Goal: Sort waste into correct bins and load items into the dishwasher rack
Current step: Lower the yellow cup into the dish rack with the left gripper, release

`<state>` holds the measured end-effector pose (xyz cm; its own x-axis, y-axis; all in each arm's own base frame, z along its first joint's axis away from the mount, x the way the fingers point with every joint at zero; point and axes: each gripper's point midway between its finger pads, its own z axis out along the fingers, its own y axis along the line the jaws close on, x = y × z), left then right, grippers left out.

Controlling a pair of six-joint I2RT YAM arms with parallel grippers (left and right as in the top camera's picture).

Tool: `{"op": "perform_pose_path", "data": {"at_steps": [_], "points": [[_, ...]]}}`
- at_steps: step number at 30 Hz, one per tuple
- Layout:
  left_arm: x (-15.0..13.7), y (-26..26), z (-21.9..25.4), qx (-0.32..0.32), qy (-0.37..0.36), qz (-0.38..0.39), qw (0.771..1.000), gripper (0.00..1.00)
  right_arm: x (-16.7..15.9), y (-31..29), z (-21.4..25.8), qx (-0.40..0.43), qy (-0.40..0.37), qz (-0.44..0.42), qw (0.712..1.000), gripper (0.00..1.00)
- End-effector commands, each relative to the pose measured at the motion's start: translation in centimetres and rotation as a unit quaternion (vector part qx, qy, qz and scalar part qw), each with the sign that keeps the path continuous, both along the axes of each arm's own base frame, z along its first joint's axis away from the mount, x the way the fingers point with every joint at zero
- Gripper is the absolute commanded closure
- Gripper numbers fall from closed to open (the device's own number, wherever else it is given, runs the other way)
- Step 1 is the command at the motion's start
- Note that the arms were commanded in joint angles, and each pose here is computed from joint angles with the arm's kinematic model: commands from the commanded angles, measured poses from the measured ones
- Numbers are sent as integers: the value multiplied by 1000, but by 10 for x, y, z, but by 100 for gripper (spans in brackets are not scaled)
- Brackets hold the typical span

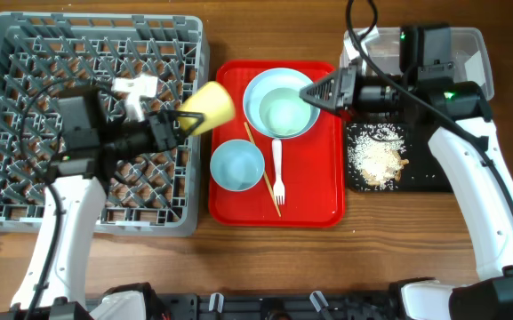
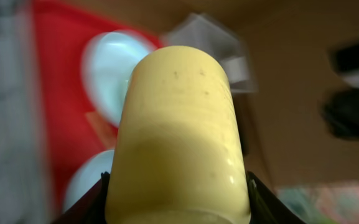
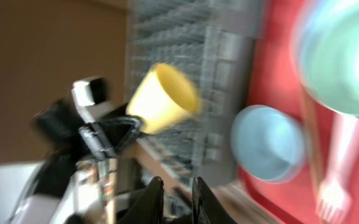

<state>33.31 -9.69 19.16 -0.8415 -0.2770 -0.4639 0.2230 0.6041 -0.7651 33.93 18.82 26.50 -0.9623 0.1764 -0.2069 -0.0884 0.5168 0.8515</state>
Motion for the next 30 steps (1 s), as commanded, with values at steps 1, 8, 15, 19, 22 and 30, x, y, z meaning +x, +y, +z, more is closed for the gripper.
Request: {"op": "perform_pose_path", "data": {"at_steps": [1, 8, 15, 19, 22, 30], "points": [[-4, 77, -7, 177, 33, 156, 971, 96, 5, -54, -52, -195, 13, -83, 977, 83], [-56, 144, 10, 308, 152, 313, 885, 96, -14, -106, -70, -339, 36, -129, 931, 86], [-63, 161, -40, 364, 258, 296, 845, 96, -18, -109, -73, -347, 42, -124, 929, 86], [-61, 162, -70, 372, 309, 272, 832, 93, -19, -109, -73, -348, 43, -123, 928, 86], [-55, 163, -83, 374, 323, 265, 828, 0, -19, -109, -73, -348, 44, -123, 928, 85], [7, 127, -7, 301, 203, 248, 898, 0, -22, -112, -75, -361, 40, -112, 925, 29]]}}
